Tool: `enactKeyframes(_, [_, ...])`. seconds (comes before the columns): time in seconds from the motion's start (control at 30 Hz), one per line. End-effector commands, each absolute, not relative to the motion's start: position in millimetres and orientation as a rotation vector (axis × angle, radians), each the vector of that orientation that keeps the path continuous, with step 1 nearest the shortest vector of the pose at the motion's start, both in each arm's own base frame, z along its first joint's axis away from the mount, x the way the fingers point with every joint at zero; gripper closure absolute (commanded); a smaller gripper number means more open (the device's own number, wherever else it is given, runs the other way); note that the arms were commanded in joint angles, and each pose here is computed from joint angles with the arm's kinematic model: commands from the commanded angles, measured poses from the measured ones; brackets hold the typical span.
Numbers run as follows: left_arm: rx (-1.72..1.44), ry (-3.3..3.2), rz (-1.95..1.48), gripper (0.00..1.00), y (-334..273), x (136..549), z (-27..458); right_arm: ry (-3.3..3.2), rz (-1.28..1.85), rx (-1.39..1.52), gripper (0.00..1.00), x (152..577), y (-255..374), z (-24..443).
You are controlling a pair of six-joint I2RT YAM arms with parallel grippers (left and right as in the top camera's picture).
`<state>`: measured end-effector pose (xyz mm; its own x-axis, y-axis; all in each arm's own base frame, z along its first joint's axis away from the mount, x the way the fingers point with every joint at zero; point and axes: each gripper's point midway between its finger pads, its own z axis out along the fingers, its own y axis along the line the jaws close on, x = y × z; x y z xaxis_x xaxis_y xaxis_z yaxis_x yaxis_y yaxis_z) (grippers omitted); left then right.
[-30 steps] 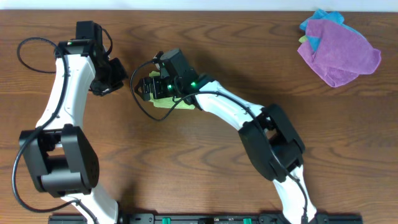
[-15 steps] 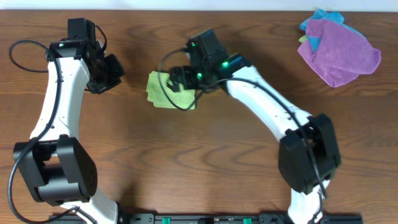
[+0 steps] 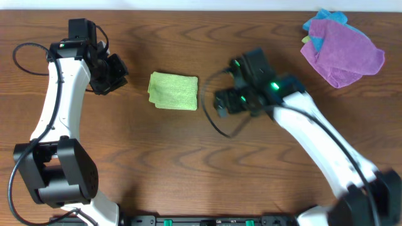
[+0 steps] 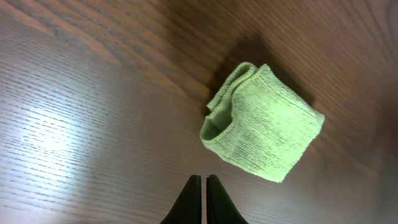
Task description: Fold the cloth
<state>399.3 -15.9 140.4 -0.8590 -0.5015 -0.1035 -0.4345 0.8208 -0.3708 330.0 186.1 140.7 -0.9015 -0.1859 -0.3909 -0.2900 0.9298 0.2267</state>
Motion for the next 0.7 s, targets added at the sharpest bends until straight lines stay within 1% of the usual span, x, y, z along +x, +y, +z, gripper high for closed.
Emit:
enactKeyframes(0.0, [-0.712, 2.779, -0.563, 0.94, -25.7, 403.7, 154.5, 2.682, 0.337, -0.314, 0.01, 306.9, 152.9, 142.3])
enactKeyframes(0.1, [-0.708, 2.787, -0.572, 0.94, -34.5, 403.1, 154.5, 2.623, 0.323, -0.238, 0.01, 287.3, 127.4, 146.4])
enactKeyframes(0.33, [-0.714, 2.814, -0.601, 0.94, -68.8, 398.8, 154.5, 2.480, 0.227, 0.043, 0.01, 251.0, 73.3, 153.8])
enactKeyframes(0.53, [-0.783, 2.833, -0.619, 0.94, -89.0, 391.2, 152.6, 2.419, 0.202, 0.182, 0.01, 229.9, 53.5, 147.4])
enactKeyframes(0.67, [-0.868, 2.889, -0.589, 0.94, -89.9, 367.3, 144.9, 2.449, 0.189, 0.195, 0.01, 221.1, 50.1, 139.6])
